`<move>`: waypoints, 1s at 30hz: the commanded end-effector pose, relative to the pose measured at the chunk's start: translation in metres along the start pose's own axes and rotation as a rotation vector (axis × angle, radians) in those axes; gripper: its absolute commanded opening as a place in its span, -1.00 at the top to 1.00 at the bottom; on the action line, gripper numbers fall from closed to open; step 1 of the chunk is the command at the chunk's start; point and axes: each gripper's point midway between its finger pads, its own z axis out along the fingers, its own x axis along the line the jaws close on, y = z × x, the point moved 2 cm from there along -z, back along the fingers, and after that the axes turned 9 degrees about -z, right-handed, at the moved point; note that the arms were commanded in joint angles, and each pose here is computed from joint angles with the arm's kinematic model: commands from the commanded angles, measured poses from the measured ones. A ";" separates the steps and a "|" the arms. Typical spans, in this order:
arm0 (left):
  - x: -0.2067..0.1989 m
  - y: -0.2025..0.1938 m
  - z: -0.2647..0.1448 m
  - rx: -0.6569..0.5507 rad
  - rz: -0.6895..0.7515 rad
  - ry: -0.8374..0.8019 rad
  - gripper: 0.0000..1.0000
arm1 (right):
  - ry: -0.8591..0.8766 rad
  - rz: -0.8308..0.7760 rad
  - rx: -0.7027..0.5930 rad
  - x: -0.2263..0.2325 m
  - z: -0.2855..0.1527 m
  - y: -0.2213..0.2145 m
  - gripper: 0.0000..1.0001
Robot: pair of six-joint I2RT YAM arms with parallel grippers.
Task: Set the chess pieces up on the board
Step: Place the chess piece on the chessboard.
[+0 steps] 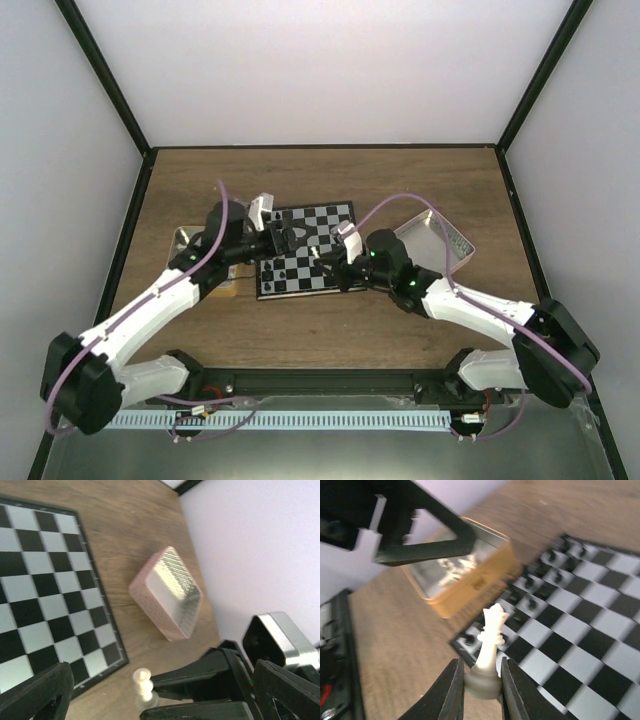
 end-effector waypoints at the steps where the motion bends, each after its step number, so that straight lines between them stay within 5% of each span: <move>1: -0.026 -0.019 -0.030 0.076 0.090 -0.121 -1.00 | 0.312 -0.208 -0.200 0.055 -0.022 0.037 0.82; 4: -0.029 -0.025 -0.042 0.092 0.065 -0.130 -0.97 | 0.396 -0.251 -0.230 0.068 -0.027 0.039 0.82; 16: -0.026 -0.038 -0.036 0.281 0.018 -0.110 0.37 | 0.469 -0.306 -0.220 0.077 -0.021 0.048 0.81; 27: -0.019 -0.049 -0.038 0.368 0.052 -0.135 0.29 | 0.408 -0.298 -0.209 0.066 -0.009 0.048 0.82; 30: -0.016 -0.050 -0.037 0.376 0.055 -0.128 0.47 | 0.398 -0.298 -0.209 0.064 -0.007 0.048 0.82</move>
